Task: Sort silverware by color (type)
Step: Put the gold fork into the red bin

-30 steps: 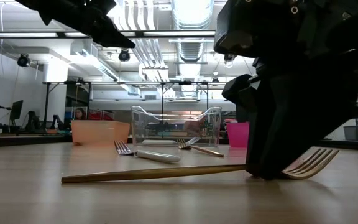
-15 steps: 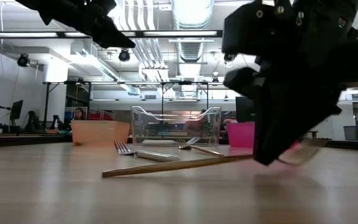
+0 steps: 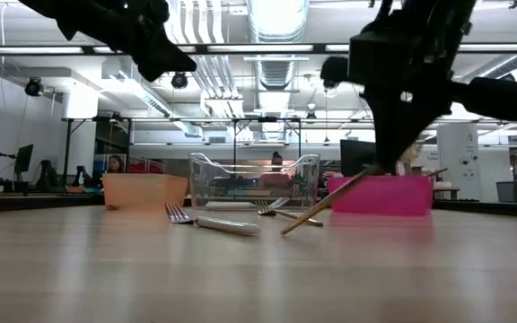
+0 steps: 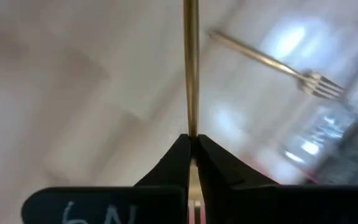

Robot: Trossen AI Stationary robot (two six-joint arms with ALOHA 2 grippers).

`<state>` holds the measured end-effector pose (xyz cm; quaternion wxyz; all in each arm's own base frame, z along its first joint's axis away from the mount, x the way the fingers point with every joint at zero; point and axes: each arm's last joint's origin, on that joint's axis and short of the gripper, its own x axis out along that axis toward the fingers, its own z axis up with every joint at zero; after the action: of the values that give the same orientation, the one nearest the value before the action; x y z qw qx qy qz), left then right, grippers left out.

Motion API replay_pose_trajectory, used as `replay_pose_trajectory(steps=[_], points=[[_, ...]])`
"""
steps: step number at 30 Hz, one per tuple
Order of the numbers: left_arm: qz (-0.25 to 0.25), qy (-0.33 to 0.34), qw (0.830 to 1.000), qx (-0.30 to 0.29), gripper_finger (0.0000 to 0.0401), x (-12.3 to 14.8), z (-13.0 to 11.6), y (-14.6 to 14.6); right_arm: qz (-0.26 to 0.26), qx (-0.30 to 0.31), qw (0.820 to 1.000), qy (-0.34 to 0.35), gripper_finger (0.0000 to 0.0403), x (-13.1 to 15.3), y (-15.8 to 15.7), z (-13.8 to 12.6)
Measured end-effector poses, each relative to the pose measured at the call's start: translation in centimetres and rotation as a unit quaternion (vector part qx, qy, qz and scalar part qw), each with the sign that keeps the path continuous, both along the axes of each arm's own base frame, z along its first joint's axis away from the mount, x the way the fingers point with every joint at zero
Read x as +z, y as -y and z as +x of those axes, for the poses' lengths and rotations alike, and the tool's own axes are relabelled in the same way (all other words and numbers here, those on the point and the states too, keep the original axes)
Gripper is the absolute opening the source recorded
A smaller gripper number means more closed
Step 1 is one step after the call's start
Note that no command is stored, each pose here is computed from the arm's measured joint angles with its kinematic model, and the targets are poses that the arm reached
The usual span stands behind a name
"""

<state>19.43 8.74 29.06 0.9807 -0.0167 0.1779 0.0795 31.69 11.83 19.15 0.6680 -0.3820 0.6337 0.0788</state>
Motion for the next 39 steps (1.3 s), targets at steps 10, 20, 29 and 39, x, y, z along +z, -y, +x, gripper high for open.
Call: replay_pose_trajectory(steps=[10, 20, 29, 39], points=[[-0.085, -0.005, 0.993, -0.079, 0.0021, -3.5, 3.6, 1.4, -0.205, 0.079, 0.975, -0.013, 0.0011, 3.6, 1.9, -0.3], [-0.089, -0.001, 0.989, -0.115, 0.0062, -5.9, 8.3, 2.0, -0.331, 0.081, 0.94, -0.023, 0.0011, 4.2, 4.3, 0.5], [-0.074, -0.02, 0.992, -0.104, 0.0156, -7.1, 11.6, 1.2, -0.306, -0.038, 0.95, 0.051, 0.0011, 5.8, 7.2, 1.9], [-0.075, -0.047, 0.993, -0.08, 0.018, -8.6, 14.3, 0.3, -0.302, -0.051, 0.949, 0.075, 0.0011, 6.5, 8.4, 3.0]])
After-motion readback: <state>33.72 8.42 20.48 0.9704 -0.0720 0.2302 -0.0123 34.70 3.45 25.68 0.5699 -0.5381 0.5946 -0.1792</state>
